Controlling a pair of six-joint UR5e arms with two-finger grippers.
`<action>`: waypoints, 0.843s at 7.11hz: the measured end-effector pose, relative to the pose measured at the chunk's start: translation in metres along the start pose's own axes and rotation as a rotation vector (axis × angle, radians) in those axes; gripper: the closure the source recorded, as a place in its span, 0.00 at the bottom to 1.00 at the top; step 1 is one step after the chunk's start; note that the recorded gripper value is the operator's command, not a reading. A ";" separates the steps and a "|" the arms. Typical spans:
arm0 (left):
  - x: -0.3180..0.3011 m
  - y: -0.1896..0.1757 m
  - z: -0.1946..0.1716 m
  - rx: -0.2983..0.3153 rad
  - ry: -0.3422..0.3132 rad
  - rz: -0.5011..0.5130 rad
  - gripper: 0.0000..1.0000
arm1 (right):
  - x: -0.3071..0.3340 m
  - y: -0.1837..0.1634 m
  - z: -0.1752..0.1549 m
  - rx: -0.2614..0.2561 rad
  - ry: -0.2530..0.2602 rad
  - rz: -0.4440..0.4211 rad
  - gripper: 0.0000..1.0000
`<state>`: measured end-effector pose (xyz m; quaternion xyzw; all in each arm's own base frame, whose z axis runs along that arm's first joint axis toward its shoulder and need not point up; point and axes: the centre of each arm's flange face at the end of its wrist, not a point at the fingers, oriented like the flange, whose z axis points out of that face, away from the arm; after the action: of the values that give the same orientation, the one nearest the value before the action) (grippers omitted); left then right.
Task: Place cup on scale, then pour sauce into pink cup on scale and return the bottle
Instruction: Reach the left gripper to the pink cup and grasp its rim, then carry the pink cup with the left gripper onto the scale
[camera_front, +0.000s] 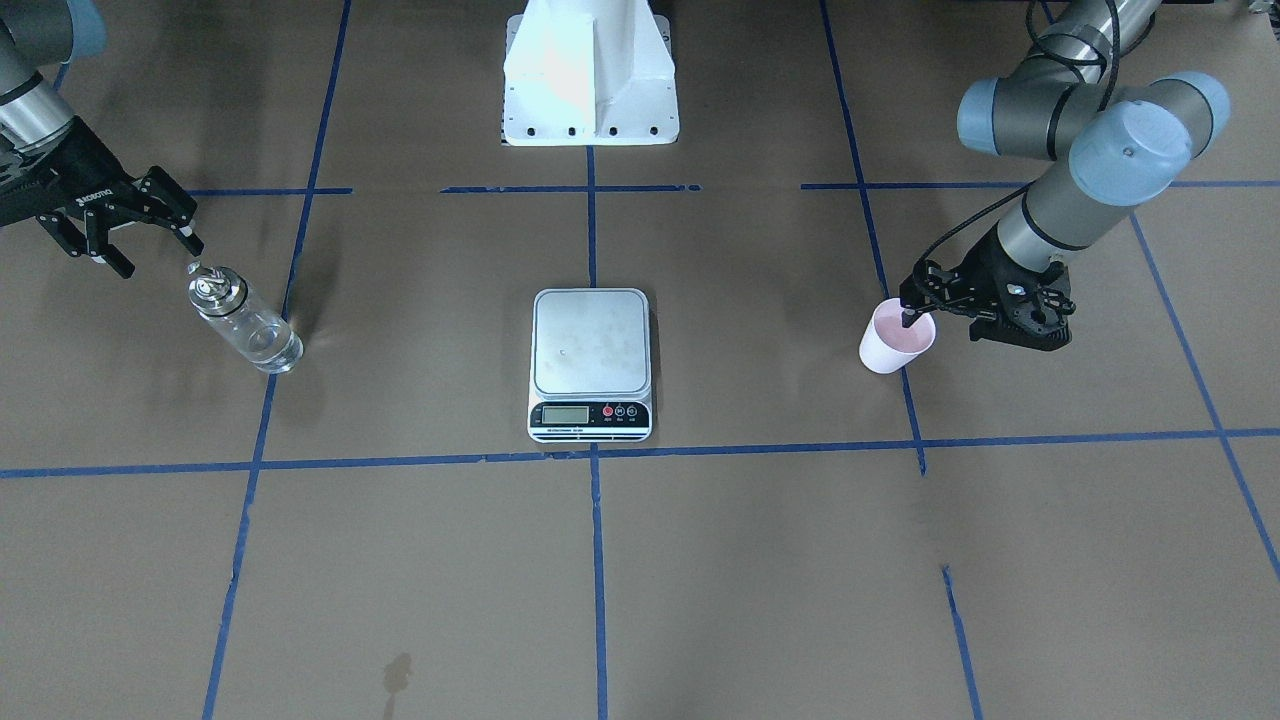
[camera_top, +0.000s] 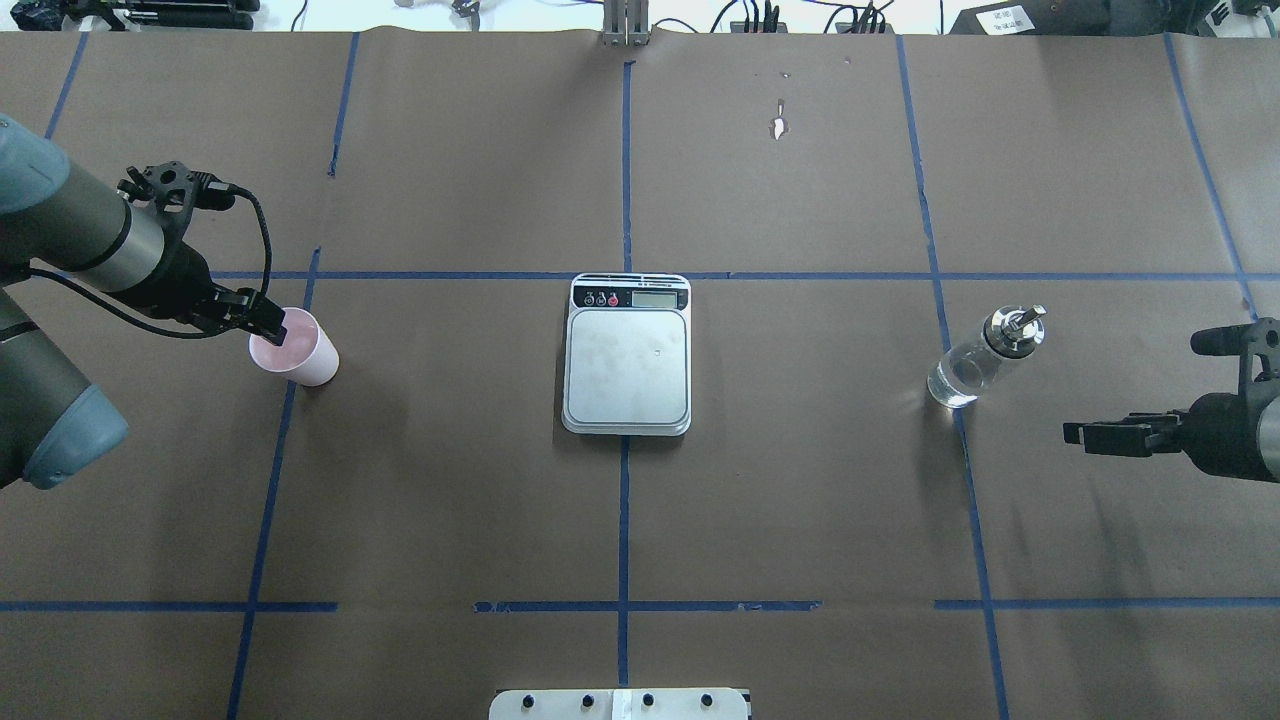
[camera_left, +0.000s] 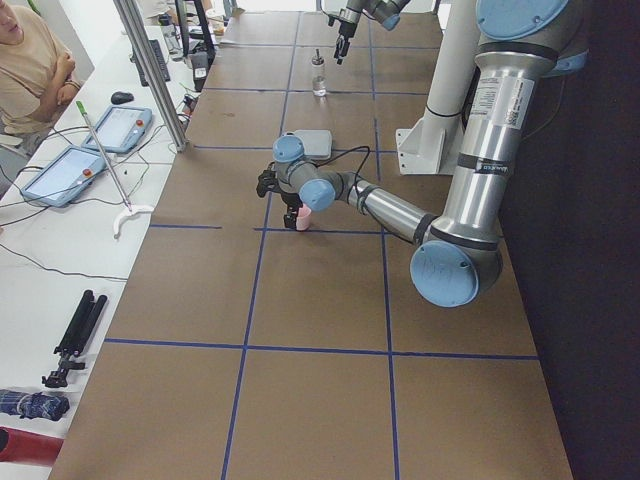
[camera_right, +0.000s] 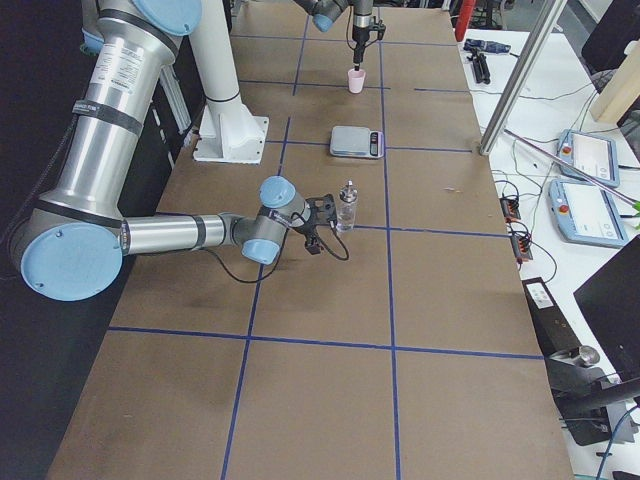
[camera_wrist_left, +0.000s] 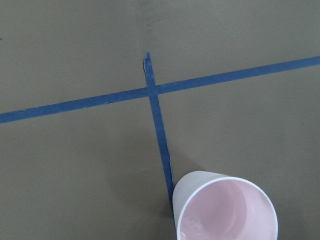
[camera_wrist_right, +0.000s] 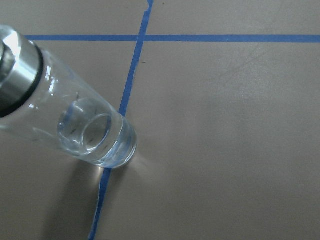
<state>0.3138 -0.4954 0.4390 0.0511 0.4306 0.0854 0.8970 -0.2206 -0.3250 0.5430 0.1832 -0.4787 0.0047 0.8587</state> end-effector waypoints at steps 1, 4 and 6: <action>-0.001 0.001 0.004 -0.007 -0.003 0.000 0.52 | 0.000 0.000 0.000 0.000 0.000 0.000 0.00; -0.002 0.001 0.011 -0.017 -0.007 -0.004 1.00 | 0.000 0.000 0.000 0.001 0.001 0.000 0.00; 0.007 -0.001 0.006 -0.012 0.005 -0.008 1.00 | 0.001 0.000 0.000 0.002 0.001 0.001 0.00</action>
<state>0.3226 -0.4955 0.4368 0.0438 0.4327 0.0844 0.8965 -0.2199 -0.3251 0.5434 0.1840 -0.4782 0.0059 0.8587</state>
